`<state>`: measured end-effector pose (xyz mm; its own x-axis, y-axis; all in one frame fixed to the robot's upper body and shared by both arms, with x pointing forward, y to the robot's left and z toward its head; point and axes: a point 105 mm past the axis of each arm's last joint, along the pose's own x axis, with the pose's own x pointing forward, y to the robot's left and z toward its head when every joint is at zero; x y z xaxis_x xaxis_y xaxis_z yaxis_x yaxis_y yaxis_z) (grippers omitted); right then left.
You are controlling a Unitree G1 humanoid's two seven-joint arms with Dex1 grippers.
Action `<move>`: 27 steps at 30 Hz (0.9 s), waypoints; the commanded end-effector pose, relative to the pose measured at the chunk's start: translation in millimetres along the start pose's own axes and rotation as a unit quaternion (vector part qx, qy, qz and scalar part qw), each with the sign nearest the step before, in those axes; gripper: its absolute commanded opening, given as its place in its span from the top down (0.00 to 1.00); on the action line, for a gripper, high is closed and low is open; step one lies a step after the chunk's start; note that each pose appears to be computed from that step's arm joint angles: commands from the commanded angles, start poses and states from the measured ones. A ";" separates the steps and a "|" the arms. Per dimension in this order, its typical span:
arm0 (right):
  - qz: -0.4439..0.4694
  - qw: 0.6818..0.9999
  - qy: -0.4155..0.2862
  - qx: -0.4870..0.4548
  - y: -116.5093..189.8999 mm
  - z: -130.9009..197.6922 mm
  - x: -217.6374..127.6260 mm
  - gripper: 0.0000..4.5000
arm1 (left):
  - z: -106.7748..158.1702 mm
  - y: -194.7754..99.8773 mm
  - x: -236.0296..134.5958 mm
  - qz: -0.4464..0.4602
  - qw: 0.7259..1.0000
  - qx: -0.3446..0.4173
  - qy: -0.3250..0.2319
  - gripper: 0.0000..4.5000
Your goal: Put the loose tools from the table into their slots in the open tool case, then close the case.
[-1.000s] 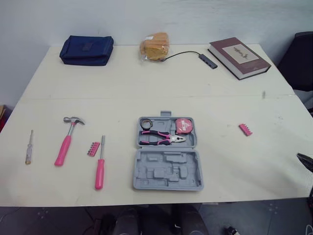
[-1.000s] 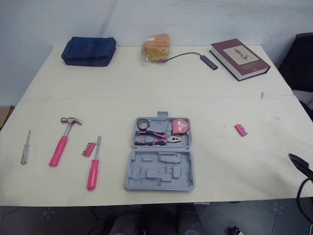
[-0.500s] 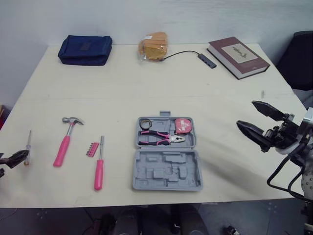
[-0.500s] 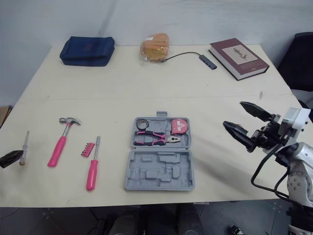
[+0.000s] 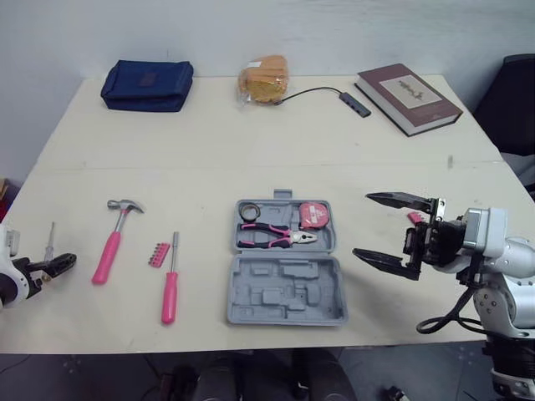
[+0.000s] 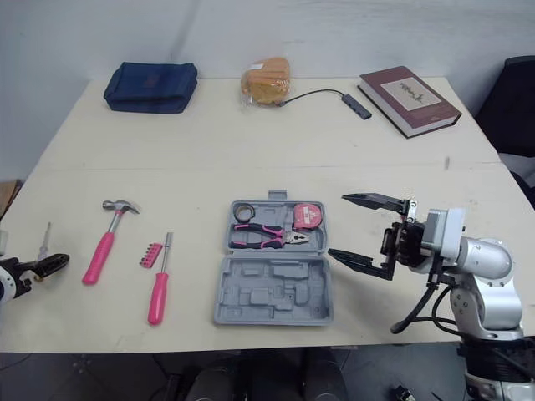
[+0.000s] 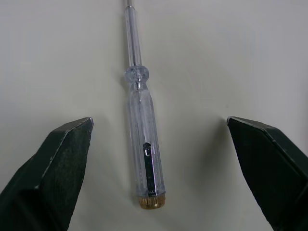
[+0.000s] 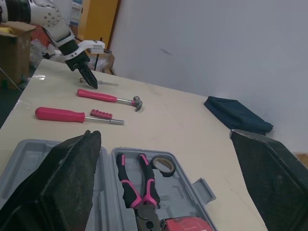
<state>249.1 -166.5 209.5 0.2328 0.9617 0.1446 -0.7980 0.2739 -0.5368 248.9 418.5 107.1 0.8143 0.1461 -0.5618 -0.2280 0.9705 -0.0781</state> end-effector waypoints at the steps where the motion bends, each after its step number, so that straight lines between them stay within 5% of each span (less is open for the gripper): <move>1: -0.004 1.000 -0.003 -0.024 -1.0 9.1 -1.9 0.00 | -17.4 0.0 6.9 -0.003 1.000 -0.018 0.025 0.28; 8: -0.033 0.999 0.028 -0.033 -4.7 3.4 -14.2 0.00 | -10.0 -2.3 10.4 -0.005 1.000 -0.011 -0.015 0.99; 12: -0.040 0.997 0.050 -0.043 -5.7 1.2 -23.3 0.00 | 41.9 -20.8 -0.6 -0.041 0.984 0.054 -0.166 0.99; 16: -0.042 0.995 0.077 -0.051 -4.6 -1.5 -35.3 0.00 | 76.4 -76.0 -19.2 -0.138 0.931 0.199 -0.272 0.99; 21: -0.053 0.990 0.115 -0.065 -7.9 -5.0 -55.8 0.00 | 84.0 -158.4 -30.0 -0.276 0.831 0.359 -0.323 0.99; 27: -0.065 0.985 0.148 -0.058 1.5 -9.7 -73.4 0.00 | 44.7 -252.8 -47.8 -0.464 0.682 0.503 -0.257 0.99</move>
<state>240.9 -232.1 181.7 0.4787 0.8776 -0.0264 -0.7221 0.3764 -0.5804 303.3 198.9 187.5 0.6069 -0.7705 -0.1949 0.7383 0.4557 0.4973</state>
